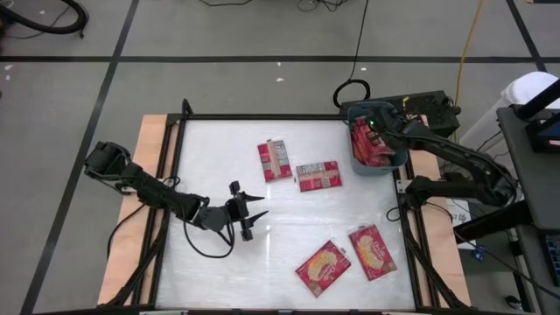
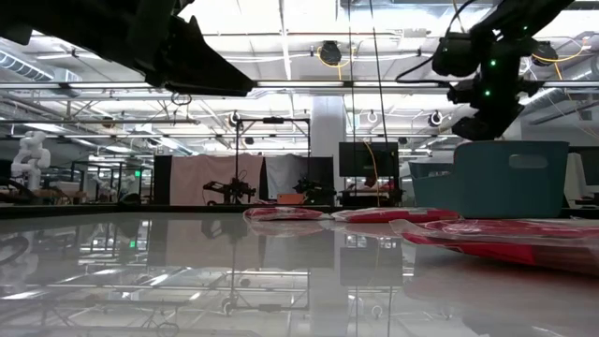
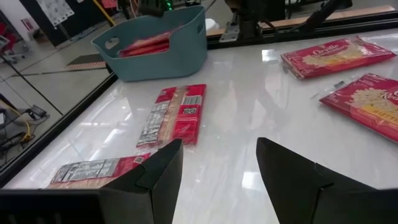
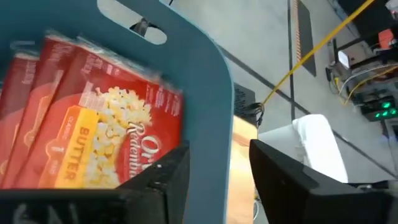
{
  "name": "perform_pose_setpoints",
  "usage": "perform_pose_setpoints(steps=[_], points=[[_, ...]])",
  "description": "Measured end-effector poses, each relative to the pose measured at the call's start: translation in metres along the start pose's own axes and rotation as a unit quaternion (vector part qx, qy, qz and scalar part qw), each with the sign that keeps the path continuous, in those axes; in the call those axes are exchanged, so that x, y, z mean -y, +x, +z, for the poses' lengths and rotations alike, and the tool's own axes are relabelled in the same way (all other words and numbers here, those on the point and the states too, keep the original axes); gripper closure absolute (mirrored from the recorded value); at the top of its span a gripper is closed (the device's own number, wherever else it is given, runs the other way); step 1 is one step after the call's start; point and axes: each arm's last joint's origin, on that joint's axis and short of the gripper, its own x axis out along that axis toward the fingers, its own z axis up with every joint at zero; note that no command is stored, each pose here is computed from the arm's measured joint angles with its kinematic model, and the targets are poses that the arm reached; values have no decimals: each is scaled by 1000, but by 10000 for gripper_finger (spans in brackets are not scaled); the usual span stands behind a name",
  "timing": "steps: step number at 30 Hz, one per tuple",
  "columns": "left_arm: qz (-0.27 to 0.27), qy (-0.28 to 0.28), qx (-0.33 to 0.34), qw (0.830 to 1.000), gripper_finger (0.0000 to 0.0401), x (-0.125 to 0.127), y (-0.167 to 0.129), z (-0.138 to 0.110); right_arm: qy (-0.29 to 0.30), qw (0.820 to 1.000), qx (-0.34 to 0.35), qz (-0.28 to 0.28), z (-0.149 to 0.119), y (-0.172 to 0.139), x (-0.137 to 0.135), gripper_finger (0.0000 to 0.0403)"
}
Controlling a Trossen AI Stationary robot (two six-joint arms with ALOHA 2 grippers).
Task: Sort popcorn bags into baskets
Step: Put the red popcorn bag into the blue bin
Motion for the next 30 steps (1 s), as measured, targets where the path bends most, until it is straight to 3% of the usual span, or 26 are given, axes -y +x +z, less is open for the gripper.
perform_pose_setpoints(steps=[5,10,17,22,30], points=[[3,0,-1,1000,194,-1,1,0,14,1000,7,12,-1,-4,4,221],[3,-6,-1,1000,194,-1,1,0,34,990,-10,135,-3,-7,-1,222],[-7,-9,-1,1000,194,-1,1,0,47,987,-28,149,-15,-3,-12,285],[-10,-11,-1,1000,194,-1,1,0,65,988,-1,142,-26,13,-25,335],[-15,-15,-1,1000,194,0,1,0,84,976,22,201,-34,18,-38,373]])
